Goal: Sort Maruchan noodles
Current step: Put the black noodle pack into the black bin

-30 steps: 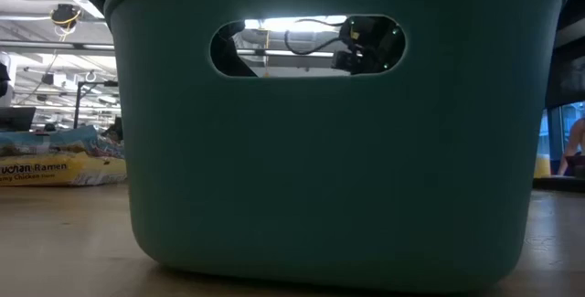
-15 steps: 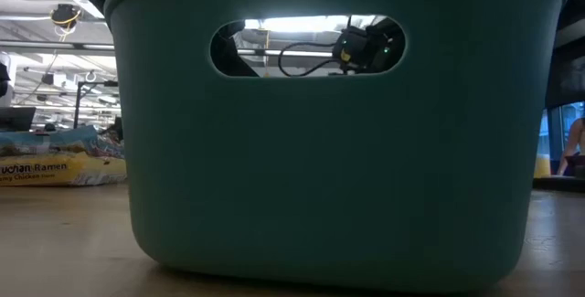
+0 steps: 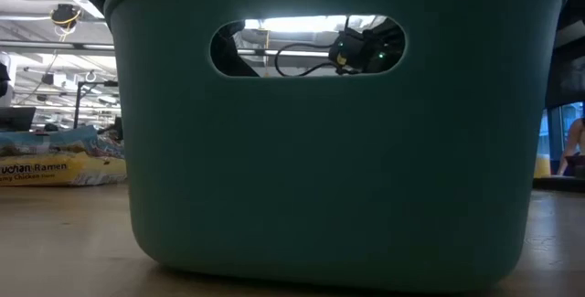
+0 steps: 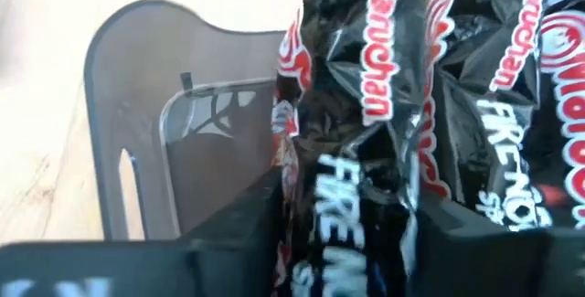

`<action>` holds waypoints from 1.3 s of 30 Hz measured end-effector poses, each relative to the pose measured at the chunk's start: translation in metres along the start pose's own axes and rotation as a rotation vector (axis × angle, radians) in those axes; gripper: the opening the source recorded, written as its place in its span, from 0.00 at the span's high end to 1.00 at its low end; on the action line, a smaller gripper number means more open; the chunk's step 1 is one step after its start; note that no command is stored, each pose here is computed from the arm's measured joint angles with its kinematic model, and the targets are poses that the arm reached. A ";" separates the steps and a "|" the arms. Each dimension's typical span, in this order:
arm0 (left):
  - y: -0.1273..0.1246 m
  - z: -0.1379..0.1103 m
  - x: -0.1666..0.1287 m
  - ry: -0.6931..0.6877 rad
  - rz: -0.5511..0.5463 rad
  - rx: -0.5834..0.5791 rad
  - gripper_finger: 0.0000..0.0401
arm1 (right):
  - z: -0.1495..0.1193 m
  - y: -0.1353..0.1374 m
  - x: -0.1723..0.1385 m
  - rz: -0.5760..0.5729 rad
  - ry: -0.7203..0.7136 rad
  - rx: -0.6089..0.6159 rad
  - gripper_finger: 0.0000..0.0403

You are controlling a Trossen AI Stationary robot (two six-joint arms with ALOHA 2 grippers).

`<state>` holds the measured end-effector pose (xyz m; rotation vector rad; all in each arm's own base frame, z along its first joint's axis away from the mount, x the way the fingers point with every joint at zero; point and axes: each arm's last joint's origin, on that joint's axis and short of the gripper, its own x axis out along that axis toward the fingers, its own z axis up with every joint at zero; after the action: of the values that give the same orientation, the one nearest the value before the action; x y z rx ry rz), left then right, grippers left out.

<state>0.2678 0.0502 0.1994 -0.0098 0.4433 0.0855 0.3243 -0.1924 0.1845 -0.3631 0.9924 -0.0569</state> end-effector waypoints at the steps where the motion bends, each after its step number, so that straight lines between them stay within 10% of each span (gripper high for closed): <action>1: 0.000 0.000 0.000 0.000 0.000 0.000 0.63 | 0.000 0.000 0.000 -0.004 -0.005 0.000 0.59; 10: -0.001 0.000 0.000 -0.003 -0.047 0.001 0.63 | 0.003 -0.005 -0.004 -0.093 0.015 0.008 0.39; 29: -0.001 0.000 0.000 -0.003 -0.053 0.008 0.63 | 0.015 -0.006 -0.030 -0.225 0.060 0.009 0.45; 39: -0.001 0.000 0.000 -0.002 -0.035 0.004 0.63 | 0.043 0.039 -0.110 0.008 0.064 0.284 0.45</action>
<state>0.2678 0.0492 0.1994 -0.0138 0.4415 0.0504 0.2951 -0.1209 0.2821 -0.0976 1.0329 -0.2009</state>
